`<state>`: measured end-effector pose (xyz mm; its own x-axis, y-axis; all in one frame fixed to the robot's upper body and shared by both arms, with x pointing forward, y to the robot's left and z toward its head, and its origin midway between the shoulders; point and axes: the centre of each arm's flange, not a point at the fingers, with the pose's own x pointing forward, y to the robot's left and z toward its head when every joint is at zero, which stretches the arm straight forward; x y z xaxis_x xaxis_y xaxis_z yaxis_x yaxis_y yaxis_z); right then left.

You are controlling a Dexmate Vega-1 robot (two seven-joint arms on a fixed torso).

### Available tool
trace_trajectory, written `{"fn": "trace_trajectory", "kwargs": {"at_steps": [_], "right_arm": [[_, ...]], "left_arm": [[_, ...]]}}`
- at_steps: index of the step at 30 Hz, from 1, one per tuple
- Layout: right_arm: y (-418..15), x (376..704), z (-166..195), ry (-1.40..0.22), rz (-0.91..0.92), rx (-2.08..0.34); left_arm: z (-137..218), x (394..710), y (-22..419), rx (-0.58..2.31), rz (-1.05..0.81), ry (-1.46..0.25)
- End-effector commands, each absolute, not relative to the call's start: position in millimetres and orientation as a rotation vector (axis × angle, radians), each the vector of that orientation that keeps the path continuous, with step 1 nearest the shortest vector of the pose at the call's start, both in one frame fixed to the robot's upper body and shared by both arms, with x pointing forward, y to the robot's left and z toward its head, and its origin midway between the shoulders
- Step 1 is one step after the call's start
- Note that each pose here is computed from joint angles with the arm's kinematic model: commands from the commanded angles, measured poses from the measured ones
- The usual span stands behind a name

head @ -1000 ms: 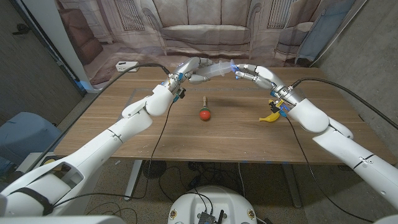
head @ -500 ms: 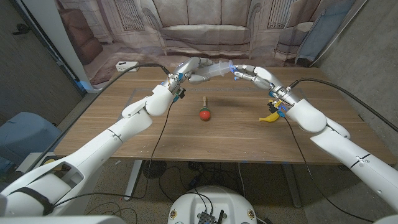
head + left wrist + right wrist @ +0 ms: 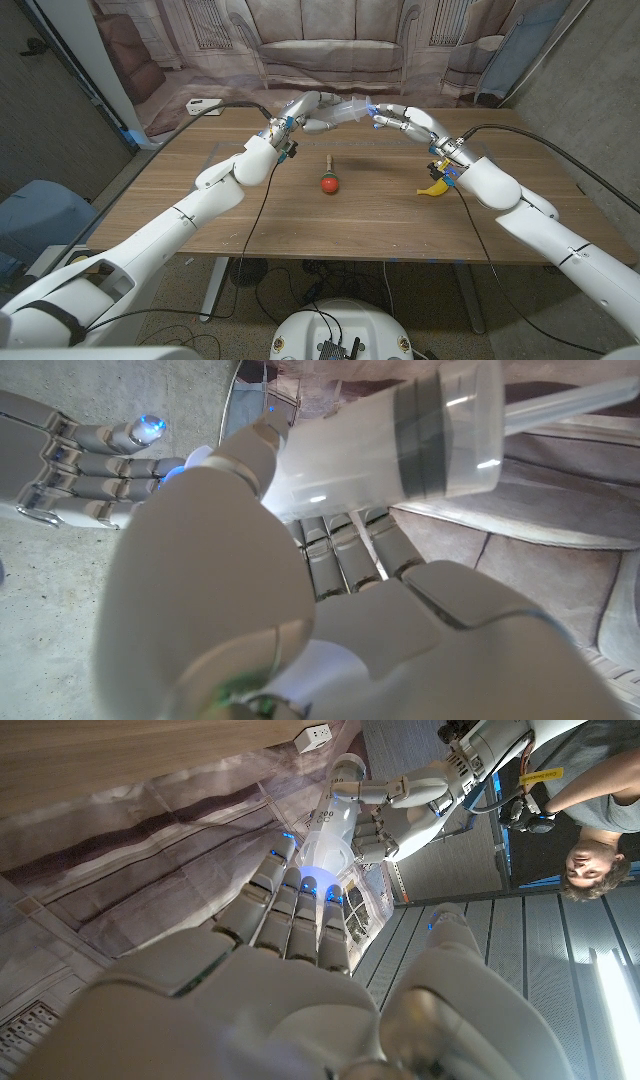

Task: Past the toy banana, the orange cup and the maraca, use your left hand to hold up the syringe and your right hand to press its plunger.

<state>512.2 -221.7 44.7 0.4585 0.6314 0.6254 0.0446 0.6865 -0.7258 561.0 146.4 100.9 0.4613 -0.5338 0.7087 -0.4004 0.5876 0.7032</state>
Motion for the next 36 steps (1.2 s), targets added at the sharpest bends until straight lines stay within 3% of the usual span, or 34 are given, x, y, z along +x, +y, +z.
{"fn": "trace_trajectory", "kwargs": {"at_steps": [1,36], "right_arm": [[-218.3,519.7,49.4,-1.034,0.425,-0.757],[-214.7,520.3,46.1,-1.045,0.440,-0.741]], "left_arm": [[102.0,561.4,148.2,0.995,-0.099,-1.140],[104.5,567.1,141.6,0.995,-0.113,-1.144]]}}
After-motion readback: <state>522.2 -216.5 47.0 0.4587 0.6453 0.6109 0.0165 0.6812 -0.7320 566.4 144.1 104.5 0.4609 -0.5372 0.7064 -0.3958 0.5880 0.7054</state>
